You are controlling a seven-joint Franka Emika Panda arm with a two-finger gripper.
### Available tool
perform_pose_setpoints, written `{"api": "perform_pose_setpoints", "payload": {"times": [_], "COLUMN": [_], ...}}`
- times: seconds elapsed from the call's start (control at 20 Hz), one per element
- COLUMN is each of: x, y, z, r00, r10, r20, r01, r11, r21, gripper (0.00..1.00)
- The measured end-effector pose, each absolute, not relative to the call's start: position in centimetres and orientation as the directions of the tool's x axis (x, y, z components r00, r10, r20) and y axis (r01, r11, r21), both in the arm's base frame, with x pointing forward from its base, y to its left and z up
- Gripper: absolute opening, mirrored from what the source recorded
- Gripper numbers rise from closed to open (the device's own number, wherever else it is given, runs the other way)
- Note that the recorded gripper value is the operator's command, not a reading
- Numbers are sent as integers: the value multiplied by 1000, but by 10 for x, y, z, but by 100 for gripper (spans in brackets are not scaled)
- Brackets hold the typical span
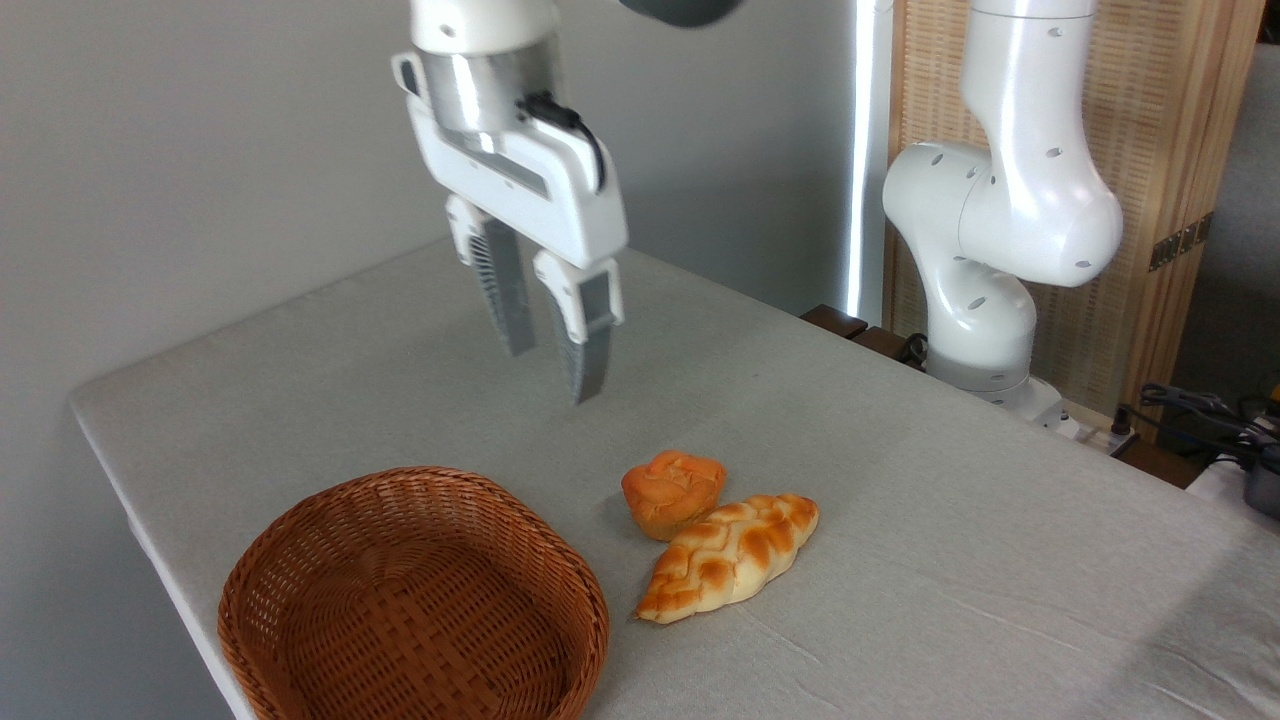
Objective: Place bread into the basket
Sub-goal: 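Move the open gripper toward the small orange bun, then lower the gripper around the orange bun and close on it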
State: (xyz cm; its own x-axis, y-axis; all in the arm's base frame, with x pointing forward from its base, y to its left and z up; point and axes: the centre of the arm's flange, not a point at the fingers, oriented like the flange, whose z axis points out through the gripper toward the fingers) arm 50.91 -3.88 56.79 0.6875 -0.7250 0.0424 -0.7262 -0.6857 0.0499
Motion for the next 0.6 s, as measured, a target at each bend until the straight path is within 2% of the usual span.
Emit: {"api": "perform_pose_setpoints", "payload": {"times": [0.2,0.4,0.6], "x": [468,456,450], "y": [-55,-49,-47], "z": [509,454,436], "r00": [639,576,532], "r10": [-770,-814,-838], "r20": [3,-73,-121], "r01": [-768,-817,-846], "r11": [-637,-577,-532], "r21": [70,-13,-32], "gripper": [100,100,100]}}
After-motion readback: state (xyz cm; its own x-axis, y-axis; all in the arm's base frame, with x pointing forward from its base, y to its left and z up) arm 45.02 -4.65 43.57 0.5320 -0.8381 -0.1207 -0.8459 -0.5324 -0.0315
